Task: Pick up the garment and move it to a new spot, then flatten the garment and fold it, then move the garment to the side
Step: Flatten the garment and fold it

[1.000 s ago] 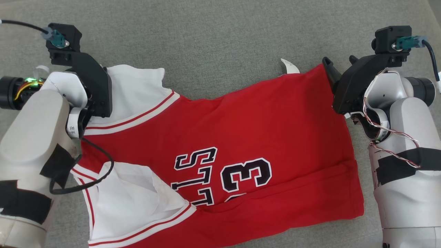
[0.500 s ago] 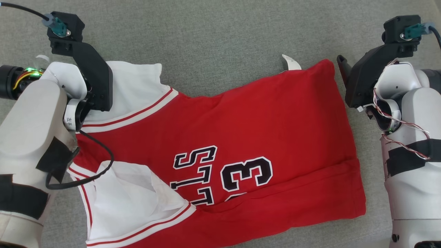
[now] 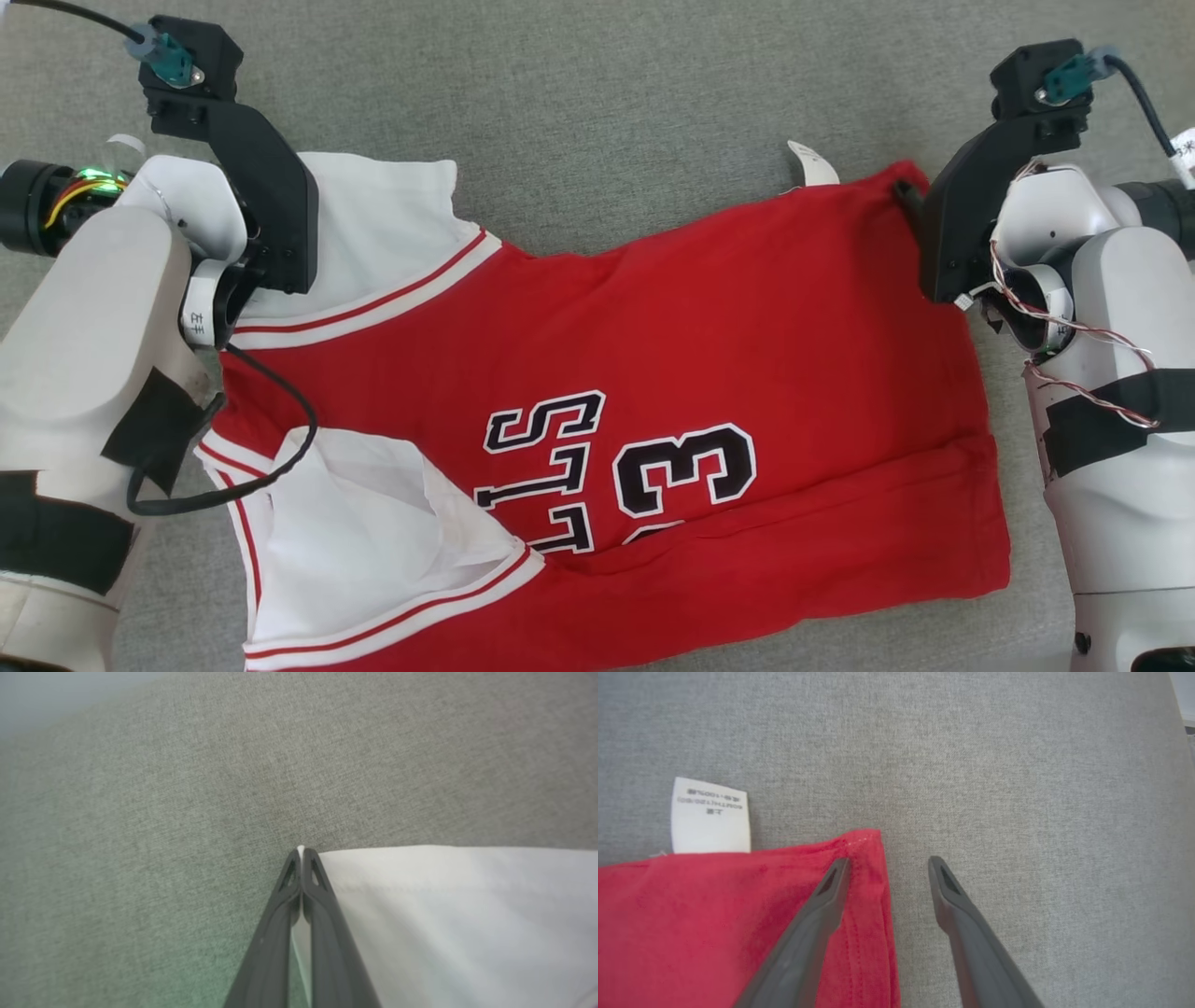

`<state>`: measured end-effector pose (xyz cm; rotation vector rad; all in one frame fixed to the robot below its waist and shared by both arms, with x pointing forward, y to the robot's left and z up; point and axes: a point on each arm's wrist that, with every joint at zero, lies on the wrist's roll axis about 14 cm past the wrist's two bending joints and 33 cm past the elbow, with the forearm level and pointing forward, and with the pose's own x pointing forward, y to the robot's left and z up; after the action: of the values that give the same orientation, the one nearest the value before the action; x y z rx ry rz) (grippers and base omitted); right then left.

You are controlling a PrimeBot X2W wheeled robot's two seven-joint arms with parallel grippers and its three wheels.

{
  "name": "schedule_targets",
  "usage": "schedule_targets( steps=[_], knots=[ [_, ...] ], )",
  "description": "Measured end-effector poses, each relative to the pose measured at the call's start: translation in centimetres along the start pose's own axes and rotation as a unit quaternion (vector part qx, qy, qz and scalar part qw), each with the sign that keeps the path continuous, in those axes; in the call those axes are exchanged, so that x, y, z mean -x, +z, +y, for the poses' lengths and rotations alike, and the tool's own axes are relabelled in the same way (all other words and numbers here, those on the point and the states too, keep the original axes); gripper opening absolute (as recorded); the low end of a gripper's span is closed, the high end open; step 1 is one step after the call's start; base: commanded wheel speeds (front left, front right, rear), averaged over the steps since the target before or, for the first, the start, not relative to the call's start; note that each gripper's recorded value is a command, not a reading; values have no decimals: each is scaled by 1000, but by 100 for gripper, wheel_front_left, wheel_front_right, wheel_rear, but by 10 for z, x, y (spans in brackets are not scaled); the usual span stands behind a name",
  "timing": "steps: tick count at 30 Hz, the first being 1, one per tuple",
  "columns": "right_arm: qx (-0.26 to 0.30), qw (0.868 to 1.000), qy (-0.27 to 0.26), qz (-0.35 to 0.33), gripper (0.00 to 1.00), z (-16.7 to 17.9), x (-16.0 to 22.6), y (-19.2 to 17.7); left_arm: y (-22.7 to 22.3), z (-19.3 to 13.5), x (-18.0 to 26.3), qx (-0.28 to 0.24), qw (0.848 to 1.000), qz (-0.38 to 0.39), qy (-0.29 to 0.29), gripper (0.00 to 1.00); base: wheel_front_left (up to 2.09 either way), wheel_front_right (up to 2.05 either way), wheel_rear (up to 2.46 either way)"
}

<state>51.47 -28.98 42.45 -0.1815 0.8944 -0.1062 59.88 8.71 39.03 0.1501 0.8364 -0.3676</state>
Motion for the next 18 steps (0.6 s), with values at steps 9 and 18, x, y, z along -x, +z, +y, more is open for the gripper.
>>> schedule_targets(
  steps=[9, 18],
  knots=[
    [31, 999, 10, 26, 59, 10, -8, 0, -1, 3, 2, -3, 1000, 1, 1, 0, 0, 0, 0],
    [43, 998, 15, 45, 0, 16, -17, -1, -3, 6, 1, 1, 1000, -1, 1, 0, 0, 0, 0]
  ],
)
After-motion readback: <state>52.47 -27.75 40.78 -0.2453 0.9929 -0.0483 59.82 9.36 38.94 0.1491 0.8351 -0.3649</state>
